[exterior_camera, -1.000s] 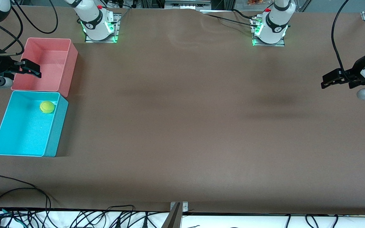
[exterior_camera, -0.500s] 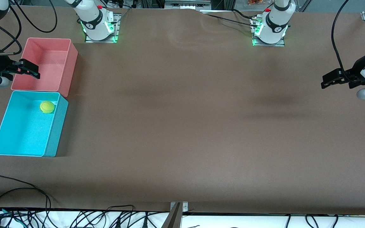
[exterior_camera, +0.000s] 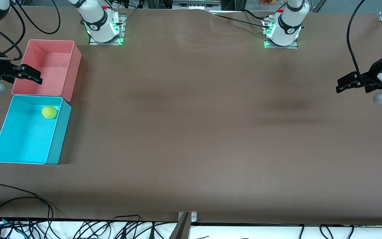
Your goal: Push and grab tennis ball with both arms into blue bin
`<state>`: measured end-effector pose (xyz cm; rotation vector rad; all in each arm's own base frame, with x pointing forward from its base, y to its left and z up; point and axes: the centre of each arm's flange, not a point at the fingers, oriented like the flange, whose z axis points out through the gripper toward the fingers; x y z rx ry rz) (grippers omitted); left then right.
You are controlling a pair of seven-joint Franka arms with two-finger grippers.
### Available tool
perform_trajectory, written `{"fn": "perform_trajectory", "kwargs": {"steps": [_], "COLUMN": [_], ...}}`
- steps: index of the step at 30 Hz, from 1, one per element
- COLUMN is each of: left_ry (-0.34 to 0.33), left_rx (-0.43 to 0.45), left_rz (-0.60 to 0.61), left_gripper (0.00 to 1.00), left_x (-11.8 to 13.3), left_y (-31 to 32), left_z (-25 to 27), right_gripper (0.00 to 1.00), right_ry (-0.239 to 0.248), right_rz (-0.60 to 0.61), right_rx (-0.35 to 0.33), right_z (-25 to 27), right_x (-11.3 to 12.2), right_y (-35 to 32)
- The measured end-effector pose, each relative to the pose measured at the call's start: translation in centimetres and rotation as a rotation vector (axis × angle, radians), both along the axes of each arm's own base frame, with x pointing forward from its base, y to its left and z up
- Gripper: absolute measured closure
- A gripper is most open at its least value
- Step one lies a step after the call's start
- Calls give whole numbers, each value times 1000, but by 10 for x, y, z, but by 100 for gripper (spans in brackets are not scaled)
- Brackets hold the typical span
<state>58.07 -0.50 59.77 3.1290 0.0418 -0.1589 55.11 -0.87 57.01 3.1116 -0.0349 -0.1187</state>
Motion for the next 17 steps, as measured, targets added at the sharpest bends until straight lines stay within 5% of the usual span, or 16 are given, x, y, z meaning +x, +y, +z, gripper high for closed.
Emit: {"fn": "perform_trajectory", "kwargs": {"steps": [17], "left_ry": [0], "left_rx": [0], "left_rz": [0], "left_gripper": [0], "left_x": [0], "left_y": [0], "left_z": [0], "right_gripper": [0], "right_ry": [-23], "right_rz": [-10], "right_rx": [32], "right_z": [2], "right_x": [2], "right_y": [7]}}
